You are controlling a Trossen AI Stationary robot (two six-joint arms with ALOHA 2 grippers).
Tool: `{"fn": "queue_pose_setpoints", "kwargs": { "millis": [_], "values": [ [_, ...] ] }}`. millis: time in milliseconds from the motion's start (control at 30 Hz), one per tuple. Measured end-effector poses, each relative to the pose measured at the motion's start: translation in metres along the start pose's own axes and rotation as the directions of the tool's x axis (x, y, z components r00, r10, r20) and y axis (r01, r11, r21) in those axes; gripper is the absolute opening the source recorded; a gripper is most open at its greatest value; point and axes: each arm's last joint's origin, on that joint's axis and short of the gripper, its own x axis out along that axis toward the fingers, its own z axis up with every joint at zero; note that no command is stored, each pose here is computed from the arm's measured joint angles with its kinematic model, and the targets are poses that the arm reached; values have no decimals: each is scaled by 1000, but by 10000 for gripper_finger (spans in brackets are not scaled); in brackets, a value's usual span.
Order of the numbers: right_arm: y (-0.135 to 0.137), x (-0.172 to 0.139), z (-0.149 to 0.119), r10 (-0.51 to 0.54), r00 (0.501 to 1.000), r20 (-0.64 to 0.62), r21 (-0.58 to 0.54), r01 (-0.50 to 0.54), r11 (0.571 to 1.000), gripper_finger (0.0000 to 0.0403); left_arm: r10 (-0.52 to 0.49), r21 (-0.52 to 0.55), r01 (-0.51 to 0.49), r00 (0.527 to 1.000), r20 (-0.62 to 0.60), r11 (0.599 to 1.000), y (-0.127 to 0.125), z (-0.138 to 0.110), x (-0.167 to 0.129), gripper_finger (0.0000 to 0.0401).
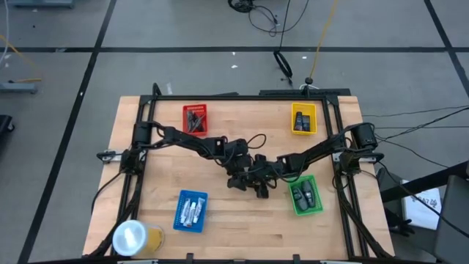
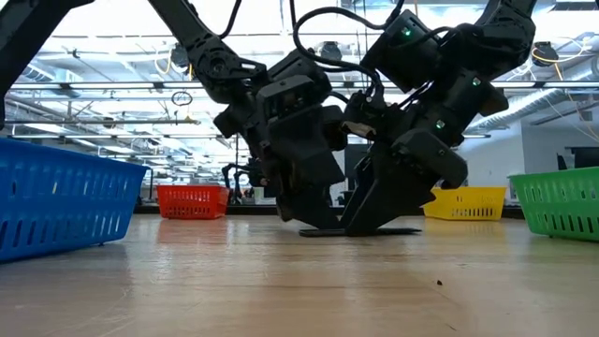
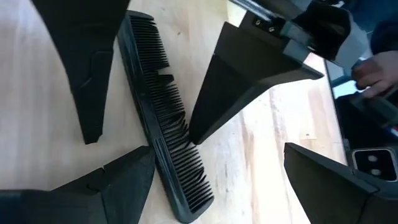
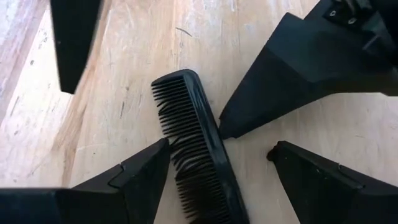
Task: Pick & Place Travel size toiletries
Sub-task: Put the black comb into orange basket
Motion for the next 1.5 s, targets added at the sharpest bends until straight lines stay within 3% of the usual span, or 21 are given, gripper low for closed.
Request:
{"fn": "queue_pose_setpoints", "kwargs": {
  "millis": [433, 733, 900, 1233, 1500],
  "values": [
    [0, 0, 0, -2, 1000, -2, -17, 2, 1000, 281, -76, 3, 76, 996, 39, 997, -5, 7, -1, 349],
    [0, 0, 0, -1, 1000, -2, -30, 1, 1000, 268, -76, 4, 76, 996, 40, 997, -5, 8, -1, 349],
    [3, 0, 0, 10, 1000, -2, -62, -10, 998, 208, -80, 16, 80, 996, 38, 997, -5, 8, -1, 349],
    [5, 0, -2, 79, 997, -19, -83, -80, 993, 15, -46, 63, 43, 998, 44, 997, -5, 8, -3, 349],
    [5, -8, 4, 102, 995, 7, -86, -101, 991, 4, 55, 27, -57, 997, 62, 998, 6, 13, -28, 349]
  ]
}}
